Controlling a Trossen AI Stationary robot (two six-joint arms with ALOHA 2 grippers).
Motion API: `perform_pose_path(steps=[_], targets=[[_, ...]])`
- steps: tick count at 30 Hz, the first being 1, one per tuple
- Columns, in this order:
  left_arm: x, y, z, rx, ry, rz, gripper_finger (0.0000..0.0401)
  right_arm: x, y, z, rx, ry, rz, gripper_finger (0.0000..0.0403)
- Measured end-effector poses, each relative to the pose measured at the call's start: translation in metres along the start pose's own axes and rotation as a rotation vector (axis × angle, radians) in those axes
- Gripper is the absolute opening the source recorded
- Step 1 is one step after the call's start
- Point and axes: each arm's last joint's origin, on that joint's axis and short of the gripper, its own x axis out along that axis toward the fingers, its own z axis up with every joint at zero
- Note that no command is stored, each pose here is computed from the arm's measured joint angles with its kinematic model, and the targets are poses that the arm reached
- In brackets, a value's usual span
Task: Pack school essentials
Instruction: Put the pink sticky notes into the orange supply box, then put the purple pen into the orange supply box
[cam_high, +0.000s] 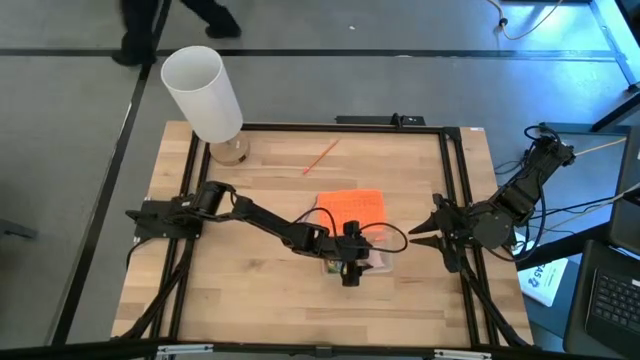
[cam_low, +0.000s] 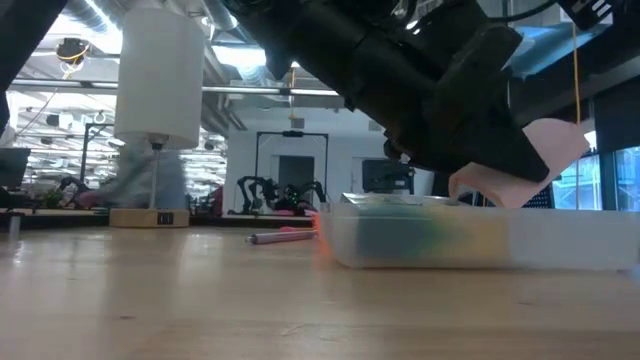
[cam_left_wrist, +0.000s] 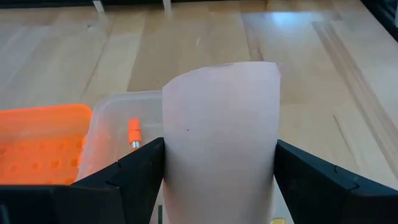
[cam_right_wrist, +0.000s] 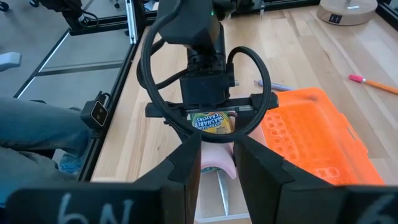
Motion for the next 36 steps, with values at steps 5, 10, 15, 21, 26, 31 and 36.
perform_pose_path(steps=[5,10,15,21,26,31,36], targets=[[0.0000,0.0002,-0.0009,0.002,0.010,0.000,0.0286,0.0001,0.0000,0.0000,0.000,0.000,0.000,0.0101],[0.0001,0.0006,-0.0010,0.002,0.011,0.000,0.0304,0.0000,0.0000,0.0000,0.000,0.000,0.000,0.0101],[0.0001,0.0006,-0.0010,0.001,0.010,0.003,0.0332,0.0001,0.0000,0.0000,0.000,0.000,0.000,0.0101],[0.0003,0.0021,-0.0008,-0.002,0.008,0.020,0.0367,0.0001,0.0000,0.0000,-0.001,0.000,0.000,0.0101],[0.0003,0.0026,-0.0011,-0.001,0.010,0.034,0.0395,0.0001,0.0000,0.0000,-0.001,0.000,0.000,0.0101],[0.0006,0.0034,-0.0017,-0.001,0.016,0.033,0.0399,0.0001,0.0000,0.0000,-0.001,0.000,0.000,0.0101],[0.0006,0.0031,-0.0003,-0.009,0.001,0.031,0.0398,0.0000,0.0000,0.0000,0.000,0.000,0.000,0.0101]])
